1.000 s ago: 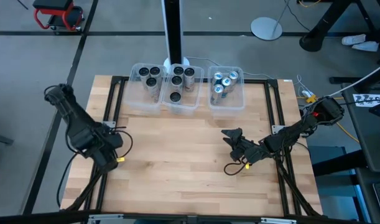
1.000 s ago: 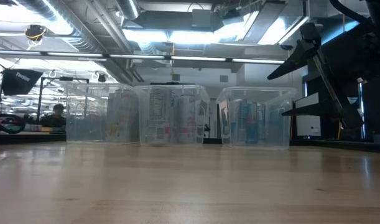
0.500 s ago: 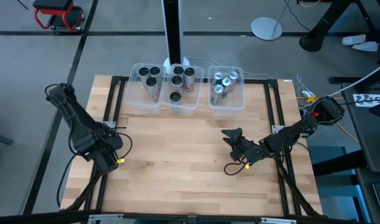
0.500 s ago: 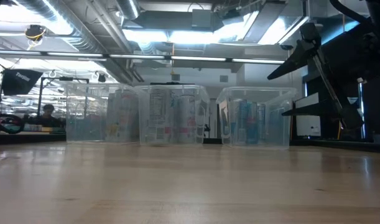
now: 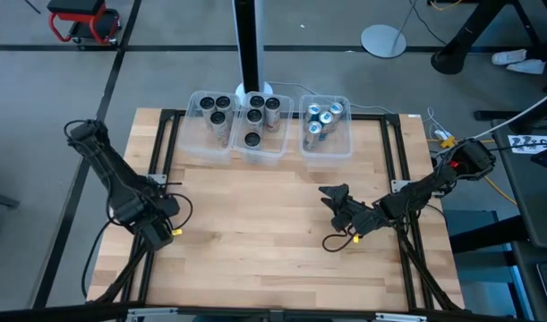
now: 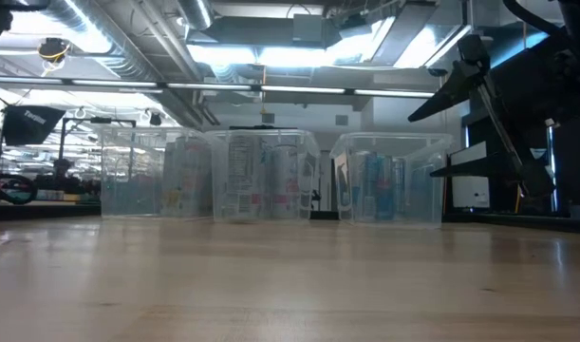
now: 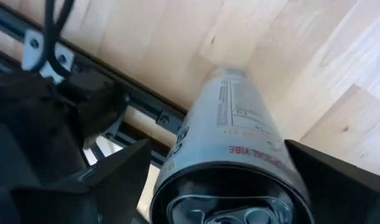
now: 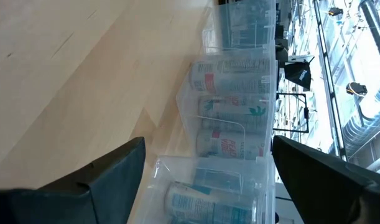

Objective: Sort soda cans
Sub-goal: Put the white-yellow soda can into the left transparent bin, then return to Home Position

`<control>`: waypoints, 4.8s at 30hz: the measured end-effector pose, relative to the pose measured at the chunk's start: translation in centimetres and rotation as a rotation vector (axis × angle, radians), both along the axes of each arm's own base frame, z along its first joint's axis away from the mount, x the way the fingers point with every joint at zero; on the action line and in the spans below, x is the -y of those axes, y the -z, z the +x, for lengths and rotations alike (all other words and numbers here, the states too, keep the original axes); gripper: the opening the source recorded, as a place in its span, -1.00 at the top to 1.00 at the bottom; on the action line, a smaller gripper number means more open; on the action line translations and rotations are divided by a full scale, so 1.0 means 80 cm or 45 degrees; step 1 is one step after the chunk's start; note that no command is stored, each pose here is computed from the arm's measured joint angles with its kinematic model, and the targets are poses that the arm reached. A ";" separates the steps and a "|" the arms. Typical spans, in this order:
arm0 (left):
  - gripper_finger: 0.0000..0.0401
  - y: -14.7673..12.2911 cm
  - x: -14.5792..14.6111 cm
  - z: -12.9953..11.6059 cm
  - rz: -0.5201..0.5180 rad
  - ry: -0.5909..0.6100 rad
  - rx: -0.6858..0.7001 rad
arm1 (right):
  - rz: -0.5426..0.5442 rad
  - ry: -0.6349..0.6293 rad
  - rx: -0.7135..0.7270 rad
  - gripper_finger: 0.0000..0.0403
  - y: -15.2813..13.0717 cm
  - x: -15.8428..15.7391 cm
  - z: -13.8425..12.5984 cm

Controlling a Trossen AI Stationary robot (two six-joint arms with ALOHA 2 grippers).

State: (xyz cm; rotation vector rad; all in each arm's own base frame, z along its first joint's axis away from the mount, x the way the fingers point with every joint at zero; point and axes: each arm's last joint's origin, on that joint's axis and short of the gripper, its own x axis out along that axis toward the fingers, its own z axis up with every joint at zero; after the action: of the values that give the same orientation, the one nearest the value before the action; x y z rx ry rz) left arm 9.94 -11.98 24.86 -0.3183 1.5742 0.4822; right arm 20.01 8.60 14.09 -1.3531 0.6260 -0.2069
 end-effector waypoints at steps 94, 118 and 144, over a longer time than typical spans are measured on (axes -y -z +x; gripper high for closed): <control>-0.23 -0.051 -0.371 0.113 0.354 -0.274 -0.031 | 0.024 0.051 0.007 -0.73 0.011 -0.001 0.002; -0.59 0.001 -0.378 0.120 0.396 -0.127 0.032 | 0.029 0.051 0.015 -0.73 0.010 -0.001 0.003; -0.61 -0.083 -0.362 0.100 0.564 -0.152 0.134 | 0.017 0.047 0.007 -0.73 0.011 -0.001 0.003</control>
State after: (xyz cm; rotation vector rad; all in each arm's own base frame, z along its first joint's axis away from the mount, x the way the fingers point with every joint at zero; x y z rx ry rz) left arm 17.94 16.97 31.46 -0.0955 1.3093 0.8743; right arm 20.22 8.68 13.24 -1.3286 0.6470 -0.2357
